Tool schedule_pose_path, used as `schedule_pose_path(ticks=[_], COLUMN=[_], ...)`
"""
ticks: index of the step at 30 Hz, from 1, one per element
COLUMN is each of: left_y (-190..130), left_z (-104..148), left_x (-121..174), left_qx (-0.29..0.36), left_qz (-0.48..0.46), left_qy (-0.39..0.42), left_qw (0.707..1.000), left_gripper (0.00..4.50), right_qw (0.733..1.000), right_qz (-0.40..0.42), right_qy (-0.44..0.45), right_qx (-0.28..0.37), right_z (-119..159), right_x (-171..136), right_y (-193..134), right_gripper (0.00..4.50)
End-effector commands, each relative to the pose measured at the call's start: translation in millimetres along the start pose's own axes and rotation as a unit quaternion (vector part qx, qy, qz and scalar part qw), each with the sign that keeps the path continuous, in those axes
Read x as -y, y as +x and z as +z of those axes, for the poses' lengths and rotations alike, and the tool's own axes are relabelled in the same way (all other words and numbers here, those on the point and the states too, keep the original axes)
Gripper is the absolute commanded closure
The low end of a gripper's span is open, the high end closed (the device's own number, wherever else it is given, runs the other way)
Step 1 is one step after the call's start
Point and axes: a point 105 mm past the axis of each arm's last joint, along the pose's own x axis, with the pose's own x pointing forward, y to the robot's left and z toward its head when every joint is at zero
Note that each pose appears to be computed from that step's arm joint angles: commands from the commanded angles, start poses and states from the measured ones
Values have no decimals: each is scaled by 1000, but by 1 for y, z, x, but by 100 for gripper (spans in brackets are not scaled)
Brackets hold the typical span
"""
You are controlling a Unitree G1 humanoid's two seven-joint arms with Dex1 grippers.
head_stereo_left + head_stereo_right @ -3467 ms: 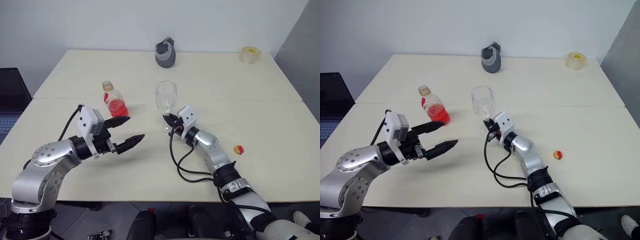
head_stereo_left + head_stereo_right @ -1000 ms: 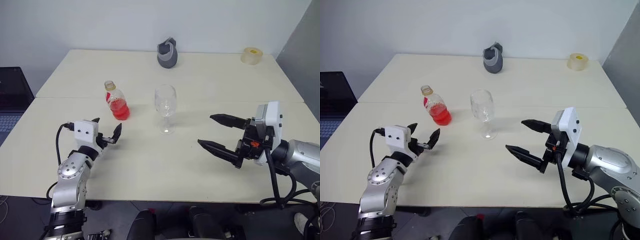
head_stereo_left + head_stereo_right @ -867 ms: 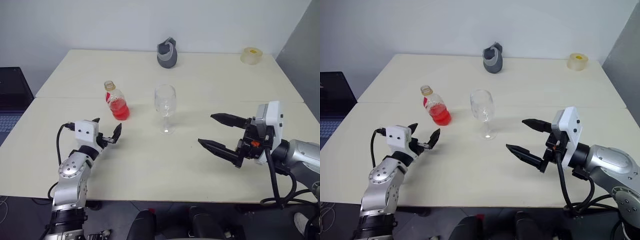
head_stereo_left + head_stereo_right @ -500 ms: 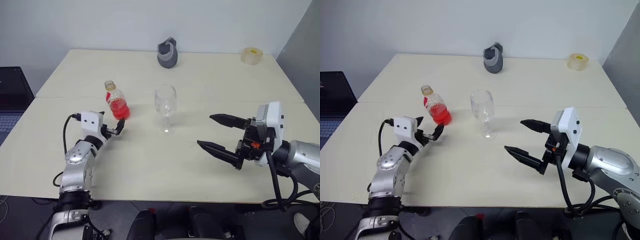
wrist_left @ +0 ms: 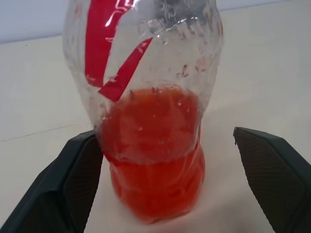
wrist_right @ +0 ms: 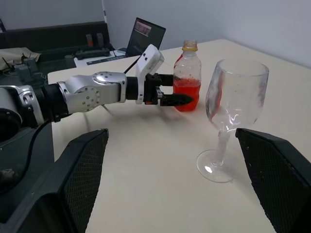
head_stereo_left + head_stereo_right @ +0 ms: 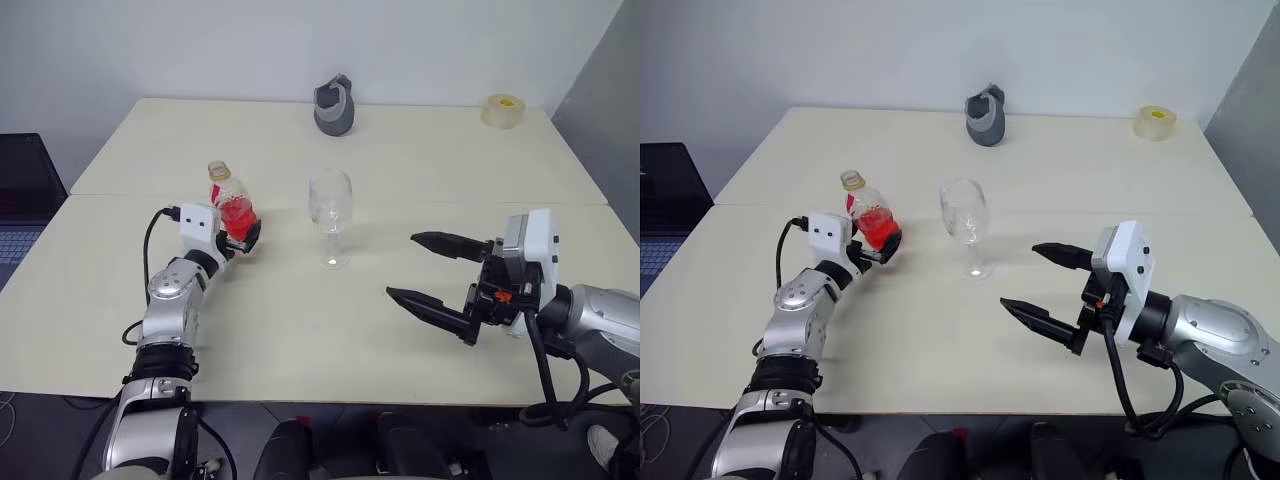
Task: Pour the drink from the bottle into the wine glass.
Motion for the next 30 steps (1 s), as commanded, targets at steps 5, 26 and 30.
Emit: schedule_pose_path(ticks=[5, 26, 30], left_y=[15, 35, 37], left_z=[17, 16, 18], left_x=[-1, -6, -4], left_qx=[23, 12, 16], left_qz=[-6, 3, -4], left_qy=[-2, -28, -25], left_qw=[1000, 1000, 1000], left_gripper=[0, 0, 64], right_qw=[1000, 999, 999], right_qz=[9, 11, 12], right_qy=[-24, -23, -23], right_qx=[9, 19, 21], right_z=[6, 7, 8], right_x=[-6, -7, -7], right_y=[1, 10, 11], right_gripper=[4, 4, 0])
